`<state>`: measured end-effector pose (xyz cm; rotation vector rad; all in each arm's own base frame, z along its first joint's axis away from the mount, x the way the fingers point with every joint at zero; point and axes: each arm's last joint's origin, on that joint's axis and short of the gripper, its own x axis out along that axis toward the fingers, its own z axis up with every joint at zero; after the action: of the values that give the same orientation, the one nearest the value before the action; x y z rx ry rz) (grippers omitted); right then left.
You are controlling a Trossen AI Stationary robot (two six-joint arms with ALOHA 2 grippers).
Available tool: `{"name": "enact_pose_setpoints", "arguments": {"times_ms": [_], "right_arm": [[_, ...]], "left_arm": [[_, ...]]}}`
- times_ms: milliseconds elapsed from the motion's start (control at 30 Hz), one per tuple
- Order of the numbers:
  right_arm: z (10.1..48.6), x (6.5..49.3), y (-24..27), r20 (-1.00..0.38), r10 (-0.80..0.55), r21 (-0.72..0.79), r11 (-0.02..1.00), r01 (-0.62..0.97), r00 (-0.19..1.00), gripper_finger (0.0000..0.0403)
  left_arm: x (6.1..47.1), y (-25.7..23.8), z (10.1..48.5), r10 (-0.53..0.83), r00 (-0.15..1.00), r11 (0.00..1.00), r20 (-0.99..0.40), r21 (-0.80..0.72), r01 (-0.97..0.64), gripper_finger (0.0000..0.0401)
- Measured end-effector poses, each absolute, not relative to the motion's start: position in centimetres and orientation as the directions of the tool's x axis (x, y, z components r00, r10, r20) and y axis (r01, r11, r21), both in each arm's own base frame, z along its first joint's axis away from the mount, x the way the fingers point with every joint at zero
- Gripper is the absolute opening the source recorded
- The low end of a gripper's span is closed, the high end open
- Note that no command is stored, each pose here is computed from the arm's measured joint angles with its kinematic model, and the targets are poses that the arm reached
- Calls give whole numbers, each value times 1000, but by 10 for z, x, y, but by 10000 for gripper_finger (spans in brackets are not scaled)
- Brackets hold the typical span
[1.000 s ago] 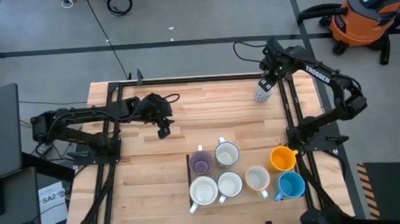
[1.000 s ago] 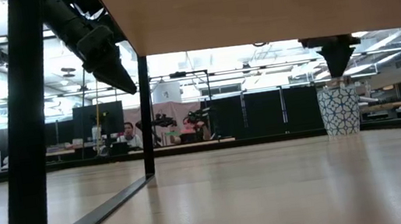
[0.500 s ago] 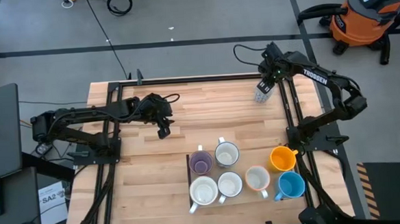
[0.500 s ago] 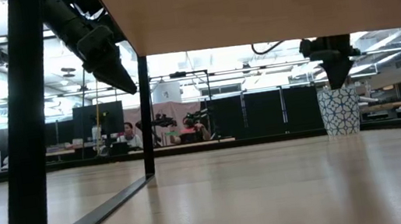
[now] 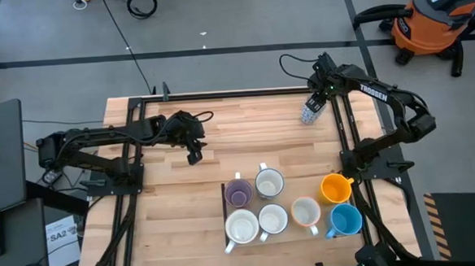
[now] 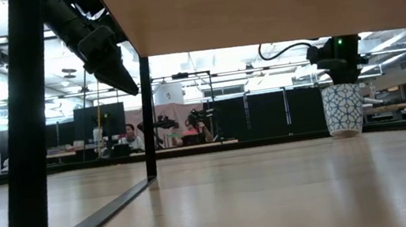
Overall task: Place coffee mugs
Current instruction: Put the white blue patterned mug on the shelf
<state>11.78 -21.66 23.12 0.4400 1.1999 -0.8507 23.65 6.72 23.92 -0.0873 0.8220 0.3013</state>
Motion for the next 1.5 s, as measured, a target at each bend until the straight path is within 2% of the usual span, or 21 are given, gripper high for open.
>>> {"name": "enact_pose_setpoints", "arguments": {"times_ms": [633, 900, 1500], "right_arm": [[234, 119, -216, -938, -322, -116, 634, 764, 125, 147], [248, 123, -215, -940, -293, -65, 657, 751, 176, 147], [241, 122, -211, -952, -236, -17, 676, 736, 195, 146]], "left_arm": [[236, 67, 239, 231, 641, 954, -732, 40, -298, 149], [236, 67, 239, 231, 641, 954, -732, 39, -299, 149], [236, 67, 239, 231, 641, 955, -732, 42, -295, 149]]}}
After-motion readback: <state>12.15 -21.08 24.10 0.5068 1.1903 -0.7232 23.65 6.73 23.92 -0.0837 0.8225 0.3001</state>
